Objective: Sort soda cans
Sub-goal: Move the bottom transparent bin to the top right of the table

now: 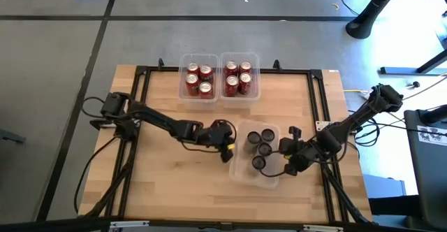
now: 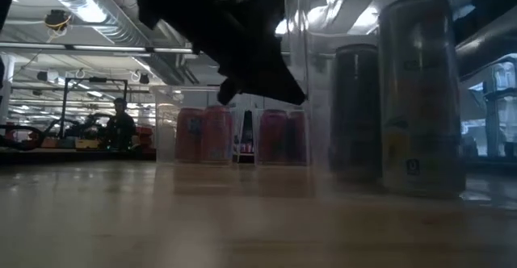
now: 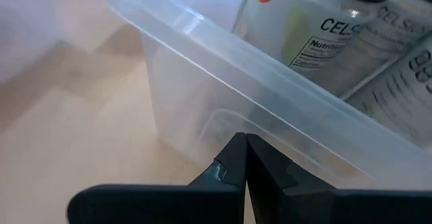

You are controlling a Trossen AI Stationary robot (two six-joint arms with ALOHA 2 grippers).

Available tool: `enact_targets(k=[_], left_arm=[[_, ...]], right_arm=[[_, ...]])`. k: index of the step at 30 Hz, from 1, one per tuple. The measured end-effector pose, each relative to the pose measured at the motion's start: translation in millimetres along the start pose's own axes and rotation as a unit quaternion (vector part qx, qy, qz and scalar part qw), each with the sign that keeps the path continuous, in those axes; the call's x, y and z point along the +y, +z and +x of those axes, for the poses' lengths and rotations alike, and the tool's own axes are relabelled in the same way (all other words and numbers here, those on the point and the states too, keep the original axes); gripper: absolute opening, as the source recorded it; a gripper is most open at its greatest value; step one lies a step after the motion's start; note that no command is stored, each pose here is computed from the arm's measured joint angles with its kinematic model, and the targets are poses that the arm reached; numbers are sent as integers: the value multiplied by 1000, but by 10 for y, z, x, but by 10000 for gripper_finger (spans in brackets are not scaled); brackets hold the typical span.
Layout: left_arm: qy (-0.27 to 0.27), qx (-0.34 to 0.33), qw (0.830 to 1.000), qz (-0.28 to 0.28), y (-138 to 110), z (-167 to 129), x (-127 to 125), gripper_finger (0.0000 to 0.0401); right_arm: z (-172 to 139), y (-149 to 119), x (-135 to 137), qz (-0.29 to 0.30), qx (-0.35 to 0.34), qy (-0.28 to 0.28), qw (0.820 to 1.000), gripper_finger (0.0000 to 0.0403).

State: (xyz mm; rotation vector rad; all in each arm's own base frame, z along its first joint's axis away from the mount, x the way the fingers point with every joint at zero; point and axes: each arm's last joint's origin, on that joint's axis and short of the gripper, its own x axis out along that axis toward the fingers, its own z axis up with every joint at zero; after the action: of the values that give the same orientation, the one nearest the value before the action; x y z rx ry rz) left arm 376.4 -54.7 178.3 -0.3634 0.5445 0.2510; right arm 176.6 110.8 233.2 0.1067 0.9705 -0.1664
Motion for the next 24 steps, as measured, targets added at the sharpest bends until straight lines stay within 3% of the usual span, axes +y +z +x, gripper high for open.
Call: enact_targets(k=[11,24], left_arm=[[-19,-50,999,6,121,216,210,0],[-62,-82,995,14,192,629,230,0]], right_arm=[[-168,-166,-283,46,32,-113,992,1],[-432,-294,-521,87,60,-107,989,1]])
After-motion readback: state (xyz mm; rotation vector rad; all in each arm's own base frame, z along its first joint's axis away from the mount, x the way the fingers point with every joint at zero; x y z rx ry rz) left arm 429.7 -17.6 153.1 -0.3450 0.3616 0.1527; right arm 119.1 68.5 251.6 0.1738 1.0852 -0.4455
